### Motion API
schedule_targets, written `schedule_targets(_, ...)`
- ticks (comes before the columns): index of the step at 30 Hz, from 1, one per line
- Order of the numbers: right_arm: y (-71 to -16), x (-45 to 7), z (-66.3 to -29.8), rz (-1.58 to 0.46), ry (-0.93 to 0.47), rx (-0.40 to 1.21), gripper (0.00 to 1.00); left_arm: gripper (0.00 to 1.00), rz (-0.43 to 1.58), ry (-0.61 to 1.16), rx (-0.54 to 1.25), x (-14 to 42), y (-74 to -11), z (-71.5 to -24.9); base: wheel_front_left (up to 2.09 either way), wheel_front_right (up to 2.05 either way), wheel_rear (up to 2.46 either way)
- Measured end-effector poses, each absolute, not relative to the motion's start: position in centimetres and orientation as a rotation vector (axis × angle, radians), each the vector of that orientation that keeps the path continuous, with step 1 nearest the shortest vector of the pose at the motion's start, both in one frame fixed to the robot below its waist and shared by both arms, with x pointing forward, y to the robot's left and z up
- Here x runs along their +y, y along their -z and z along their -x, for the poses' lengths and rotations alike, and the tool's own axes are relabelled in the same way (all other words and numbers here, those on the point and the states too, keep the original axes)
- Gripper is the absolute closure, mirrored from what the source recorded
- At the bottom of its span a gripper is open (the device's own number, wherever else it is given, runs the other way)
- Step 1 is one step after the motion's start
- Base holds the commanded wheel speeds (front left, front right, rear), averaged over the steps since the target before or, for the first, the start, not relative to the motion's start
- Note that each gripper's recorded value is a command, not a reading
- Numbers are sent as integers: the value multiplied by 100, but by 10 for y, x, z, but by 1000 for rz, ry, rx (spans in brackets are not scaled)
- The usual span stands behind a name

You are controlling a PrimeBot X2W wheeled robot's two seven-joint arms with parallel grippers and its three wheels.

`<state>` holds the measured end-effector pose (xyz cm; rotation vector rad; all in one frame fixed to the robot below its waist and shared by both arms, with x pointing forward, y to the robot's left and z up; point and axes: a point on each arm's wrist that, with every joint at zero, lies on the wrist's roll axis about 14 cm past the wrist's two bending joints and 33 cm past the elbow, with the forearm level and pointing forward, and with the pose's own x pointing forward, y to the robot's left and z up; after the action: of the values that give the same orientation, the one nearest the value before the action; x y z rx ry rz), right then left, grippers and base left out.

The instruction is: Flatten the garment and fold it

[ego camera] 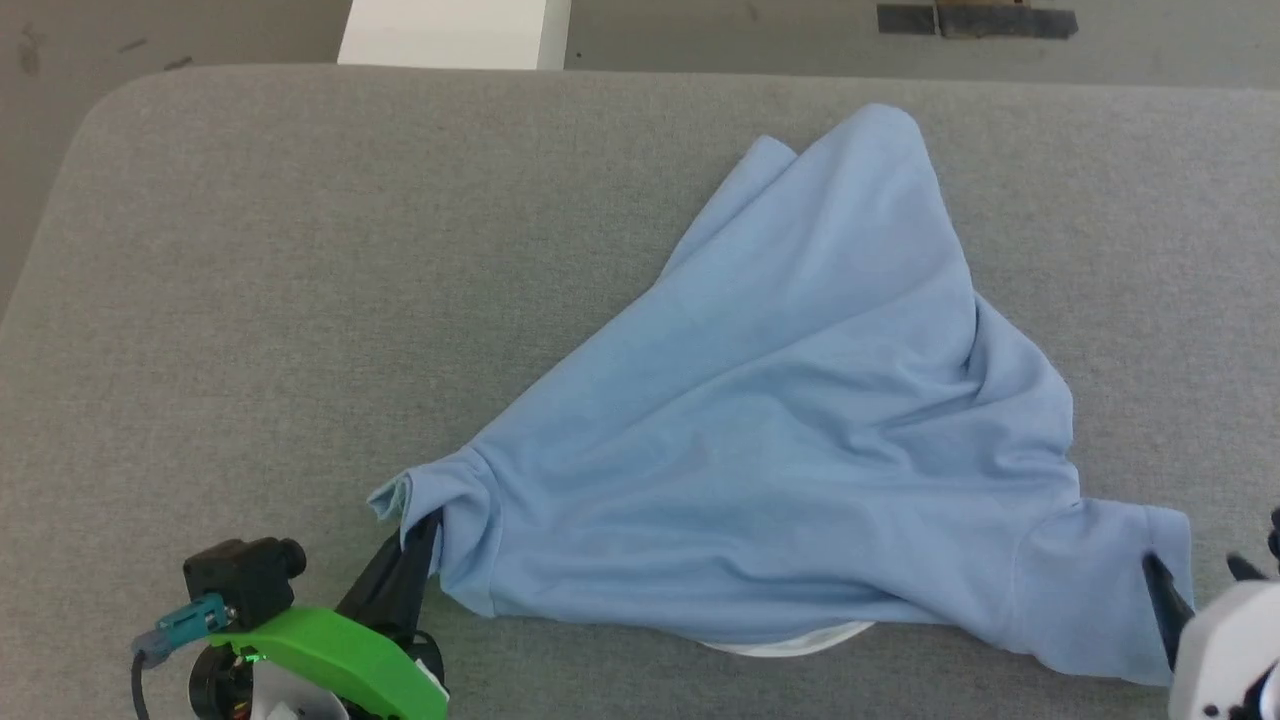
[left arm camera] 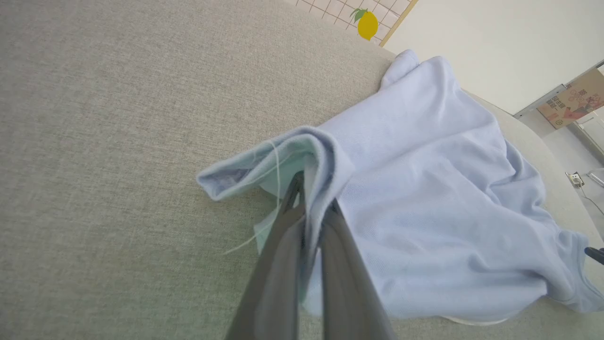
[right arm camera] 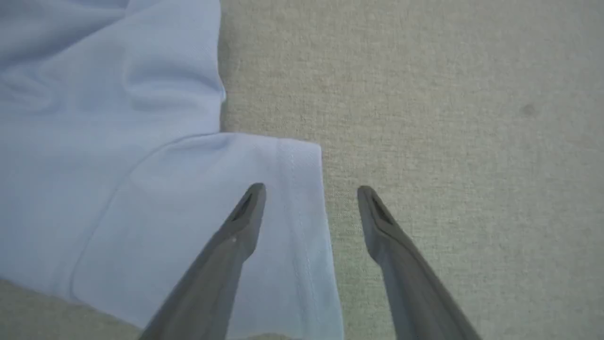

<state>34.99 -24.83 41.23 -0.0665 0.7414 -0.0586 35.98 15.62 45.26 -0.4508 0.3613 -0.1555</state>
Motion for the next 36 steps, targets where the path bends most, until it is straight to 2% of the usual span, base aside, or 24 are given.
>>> schedule_targets(5, -386, -256, -322, 56, 63, 936, 0, 100, 453, 156, 381, 155, -445, -365, 0, 0, 0)
schedule_targets(14, -365, -251, -333, 0, 49, 948, 0, 100, 443, 146, 404, 160, -436, -374, 0, 0, 0)
schedule_targets(15, -363, -251, -336, -9, 50, 942, 31, 100, 444, 146, 411, 159, -435, -374, 0, 0, 0)
schedule_targets(16, -362, -251, -339, -19, 54, 934, 74, 100, 444, 146, 415, 159, -434, -374, 0, 0, 0)
schedule_targets(17, -361, -251, -340, -32, 59, 929, 100, 100, 444, 146, 417, 159, -433, -375, 0, 0, 0)
schedule_targets(25, -383, -243, -356, -159, 74, 796, 100, 100, 488, 158, 357, 157, -450, -378, 0, 0, 0)
schedule_targets(36, -535, -191, -433, -237, -92, 228, 100, 100, 493, 299, -9, 140, -565, -413, 0, 0, 0)
